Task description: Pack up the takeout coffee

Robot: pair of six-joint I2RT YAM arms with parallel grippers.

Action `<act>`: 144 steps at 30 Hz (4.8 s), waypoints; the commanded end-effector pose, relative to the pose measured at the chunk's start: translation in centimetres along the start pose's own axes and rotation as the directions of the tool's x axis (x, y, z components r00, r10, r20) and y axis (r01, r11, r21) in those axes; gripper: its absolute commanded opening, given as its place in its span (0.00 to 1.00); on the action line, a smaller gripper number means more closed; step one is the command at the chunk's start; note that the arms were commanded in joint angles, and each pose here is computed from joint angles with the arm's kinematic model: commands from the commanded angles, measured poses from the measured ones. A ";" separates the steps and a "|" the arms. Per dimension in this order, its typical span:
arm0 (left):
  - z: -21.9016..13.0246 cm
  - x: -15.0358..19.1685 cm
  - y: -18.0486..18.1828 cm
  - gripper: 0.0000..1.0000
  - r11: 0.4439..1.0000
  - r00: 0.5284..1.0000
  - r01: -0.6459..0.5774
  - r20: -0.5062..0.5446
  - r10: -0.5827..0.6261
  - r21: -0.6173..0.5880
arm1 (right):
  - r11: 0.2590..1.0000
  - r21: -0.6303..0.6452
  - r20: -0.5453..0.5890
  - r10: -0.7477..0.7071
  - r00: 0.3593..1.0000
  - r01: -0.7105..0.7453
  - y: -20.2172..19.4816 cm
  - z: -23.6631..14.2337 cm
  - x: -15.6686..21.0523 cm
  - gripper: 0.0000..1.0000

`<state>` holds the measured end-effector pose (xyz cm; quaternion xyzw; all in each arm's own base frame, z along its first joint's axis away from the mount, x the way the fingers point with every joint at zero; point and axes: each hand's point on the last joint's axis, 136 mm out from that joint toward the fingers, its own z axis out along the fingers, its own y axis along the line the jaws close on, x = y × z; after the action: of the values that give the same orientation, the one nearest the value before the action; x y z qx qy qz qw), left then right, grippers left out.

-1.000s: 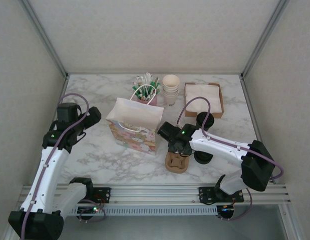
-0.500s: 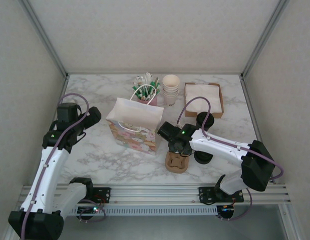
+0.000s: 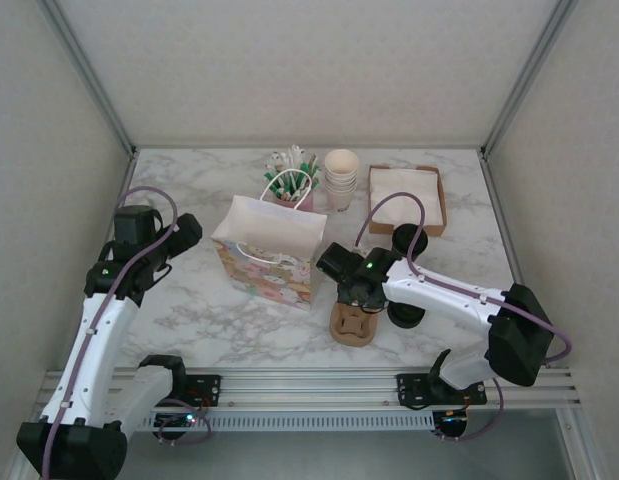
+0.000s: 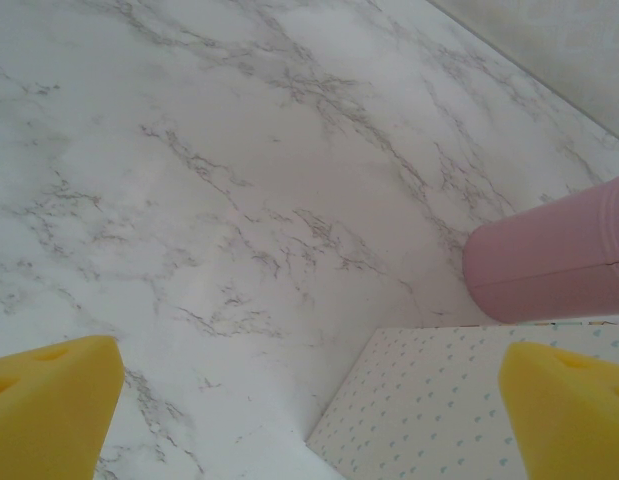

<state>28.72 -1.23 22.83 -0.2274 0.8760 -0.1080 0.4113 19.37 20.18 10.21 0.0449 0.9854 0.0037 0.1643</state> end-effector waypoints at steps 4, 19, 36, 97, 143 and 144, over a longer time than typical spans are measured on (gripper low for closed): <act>0.0 0.7 0.2 0.96 1.000 1.000 -0.006 -0.022 0.006 -0.002 | 1.000 0.019 0.007 -0.006 1.000 0.006 0.0 0.3 0.1 0.49; 0.0 0.7 0.1 0.96 1.000 1.000 -0.006 -0.020 0.006 0.000 | 0.999 0.041 -0.003 -0.009 1.000 0.009 -0.3 1.0 0.5 0.44; 0.0 0.7 0.2 0.96 1.000 1.000 -0.006 -0.020 0.006 -0.001 | 0.999 0.036 0.015 -0.011 1.000 0.010 -0.3 0.3 0.0 0.39; -5.8 -2.7 -9.7 0.72 0.904 0.963 -0.206 -0.086 0.255 0.374 | 0.429 -0.041 0.975 -0.182 0.131 0.902 15.8 -32.3 -13.3 0.30; -5.9 0.3 -9.9 0.77 0.876 0.947 -0.170 -0.171 0.272 0.451 | 0.228 -0.143 0.808 -0.535 0.247 0.963 17.1 -20.8 -12.0 0.29; -5.9 0.4 -10.0 0.78 0.875 0.946 -0.170 -0.173 0.274 0.454 | 0.227 -0.142 0.804 -0.541 0.246 0.963 17.1 -20.8 -12.0 0.29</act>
<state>27.29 -9.35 30.47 -0.0293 0.8911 -0.2657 0.3666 24.85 36.66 34.59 -0.5327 0.6649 0.2519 0.4589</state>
